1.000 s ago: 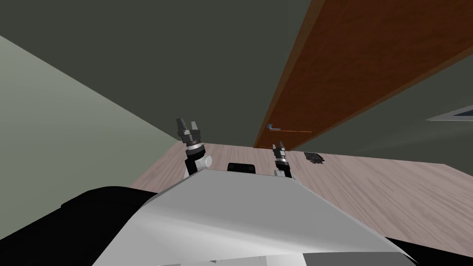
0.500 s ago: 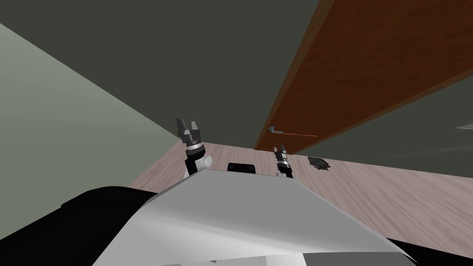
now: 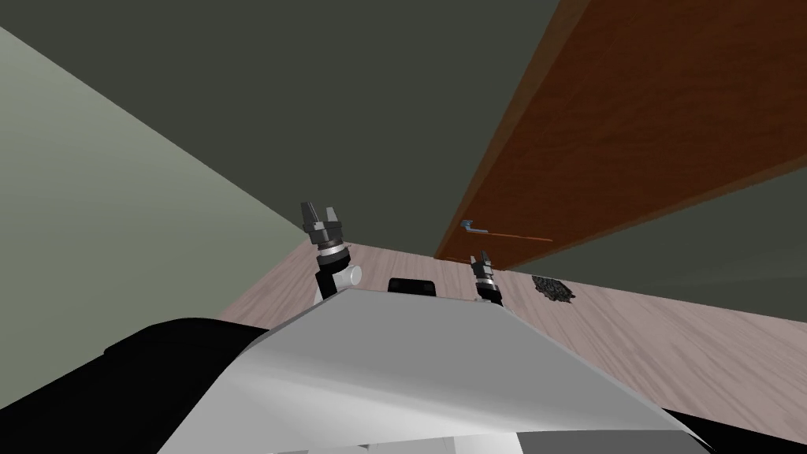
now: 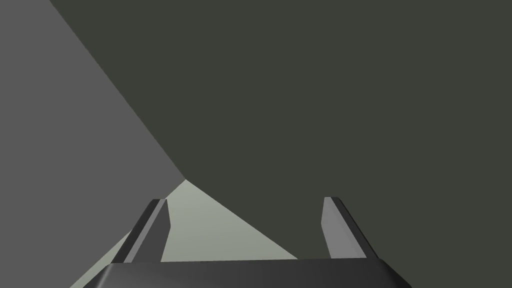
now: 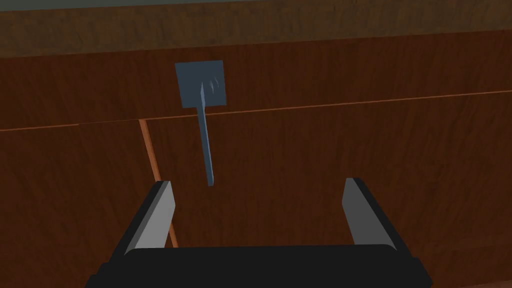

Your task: Pull the door open

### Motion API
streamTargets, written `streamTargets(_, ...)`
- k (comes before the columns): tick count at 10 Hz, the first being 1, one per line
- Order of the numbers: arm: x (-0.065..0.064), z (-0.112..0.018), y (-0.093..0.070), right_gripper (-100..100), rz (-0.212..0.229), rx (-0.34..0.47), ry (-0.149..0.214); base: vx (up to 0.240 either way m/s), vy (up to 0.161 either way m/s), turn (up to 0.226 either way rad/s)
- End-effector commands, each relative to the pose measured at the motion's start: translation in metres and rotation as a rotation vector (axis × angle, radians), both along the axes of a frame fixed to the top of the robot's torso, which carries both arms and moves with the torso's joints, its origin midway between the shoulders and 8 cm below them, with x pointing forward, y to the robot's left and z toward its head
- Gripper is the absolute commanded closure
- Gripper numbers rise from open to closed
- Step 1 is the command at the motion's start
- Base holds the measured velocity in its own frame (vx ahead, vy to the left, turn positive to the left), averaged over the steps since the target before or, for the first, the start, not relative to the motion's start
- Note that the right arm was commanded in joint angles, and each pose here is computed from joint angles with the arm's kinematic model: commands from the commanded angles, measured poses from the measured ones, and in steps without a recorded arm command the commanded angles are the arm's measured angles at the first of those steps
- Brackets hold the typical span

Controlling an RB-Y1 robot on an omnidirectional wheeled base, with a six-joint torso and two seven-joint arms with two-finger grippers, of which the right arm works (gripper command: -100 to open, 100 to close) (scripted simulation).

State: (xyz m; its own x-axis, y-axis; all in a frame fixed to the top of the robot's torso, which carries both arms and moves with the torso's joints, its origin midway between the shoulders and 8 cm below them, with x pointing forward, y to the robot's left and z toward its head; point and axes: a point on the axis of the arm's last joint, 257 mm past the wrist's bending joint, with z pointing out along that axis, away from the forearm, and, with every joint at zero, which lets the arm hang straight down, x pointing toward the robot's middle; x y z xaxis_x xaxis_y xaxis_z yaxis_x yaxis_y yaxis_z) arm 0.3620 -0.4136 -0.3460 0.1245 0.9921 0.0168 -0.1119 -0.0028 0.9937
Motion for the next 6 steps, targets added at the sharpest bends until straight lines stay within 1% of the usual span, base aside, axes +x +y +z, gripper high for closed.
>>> streamTargets(1,-0.009,-0.012,-0.011,-100,-0.017,0.000,0.029,0.105,-0.058,0.128)
streamTargets(3,-0.016,-0.021,-0.020,-100,-0.030,0.001,0.049,0.119,-0.083,0.068)
streamTargets(5,-0.021,-0.028,-0.027,-100,-0.041,0.001,0.066,0.078,-0.040,0.054)
streamTargets(6,-0.026,-0.034,-0.034,-100,-0.051,0.001,0.081,0.098,-0.061,0.072)
